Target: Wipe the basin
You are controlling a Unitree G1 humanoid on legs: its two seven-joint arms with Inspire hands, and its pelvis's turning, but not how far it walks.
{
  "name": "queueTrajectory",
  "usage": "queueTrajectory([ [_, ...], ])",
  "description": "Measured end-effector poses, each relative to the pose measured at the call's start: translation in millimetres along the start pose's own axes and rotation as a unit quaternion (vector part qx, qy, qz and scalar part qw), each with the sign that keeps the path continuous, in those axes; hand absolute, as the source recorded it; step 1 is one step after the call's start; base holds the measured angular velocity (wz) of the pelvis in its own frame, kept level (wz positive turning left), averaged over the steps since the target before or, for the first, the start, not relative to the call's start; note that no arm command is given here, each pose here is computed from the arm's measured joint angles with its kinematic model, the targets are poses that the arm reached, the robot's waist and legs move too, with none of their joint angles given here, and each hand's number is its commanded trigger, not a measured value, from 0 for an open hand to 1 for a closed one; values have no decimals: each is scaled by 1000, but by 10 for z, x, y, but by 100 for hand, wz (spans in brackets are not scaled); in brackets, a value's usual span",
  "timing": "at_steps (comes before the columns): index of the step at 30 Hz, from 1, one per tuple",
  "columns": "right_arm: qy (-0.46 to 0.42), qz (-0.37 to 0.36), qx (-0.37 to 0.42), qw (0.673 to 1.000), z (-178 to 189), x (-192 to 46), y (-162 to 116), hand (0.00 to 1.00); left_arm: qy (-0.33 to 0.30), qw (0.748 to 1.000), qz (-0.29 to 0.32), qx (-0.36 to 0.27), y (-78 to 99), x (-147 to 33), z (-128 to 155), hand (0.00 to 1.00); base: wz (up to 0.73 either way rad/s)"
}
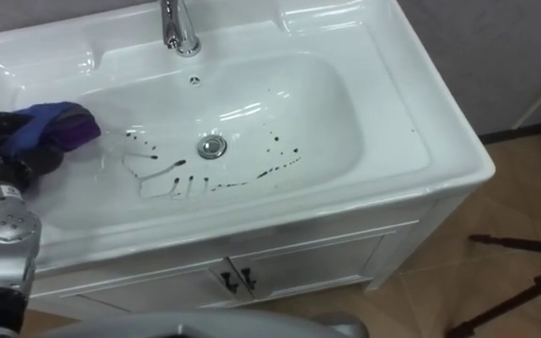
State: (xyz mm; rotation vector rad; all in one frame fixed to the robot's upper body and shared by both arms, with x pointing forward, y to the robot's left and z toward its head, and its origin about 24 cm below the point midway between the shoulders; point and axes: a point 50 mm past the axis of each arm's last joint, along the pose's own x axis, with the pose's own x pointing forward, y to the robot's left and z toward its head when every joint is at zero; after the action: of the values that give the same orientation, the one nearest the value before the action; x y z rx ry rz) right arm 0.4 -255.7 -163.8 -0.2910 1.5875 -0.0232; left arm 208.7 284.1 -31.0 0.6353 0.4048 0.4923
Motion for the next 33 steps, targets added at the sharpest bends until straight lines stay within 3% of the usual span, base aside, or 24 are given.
queueTrajectory([
  [8,-41,-3,-5,999,164,-9,-14,0,10,981,-189,37,-550,-184,65,100,-8],
  [19,-55,-18,-5,998,191,-15,-32,0,3,978,-203,37,-570,-193,90,100,-6],
  [33,-30,-22,-3,999,-2,-12,-12,0,41,974,-219,47,-629,-224,-90,100,-6],
])
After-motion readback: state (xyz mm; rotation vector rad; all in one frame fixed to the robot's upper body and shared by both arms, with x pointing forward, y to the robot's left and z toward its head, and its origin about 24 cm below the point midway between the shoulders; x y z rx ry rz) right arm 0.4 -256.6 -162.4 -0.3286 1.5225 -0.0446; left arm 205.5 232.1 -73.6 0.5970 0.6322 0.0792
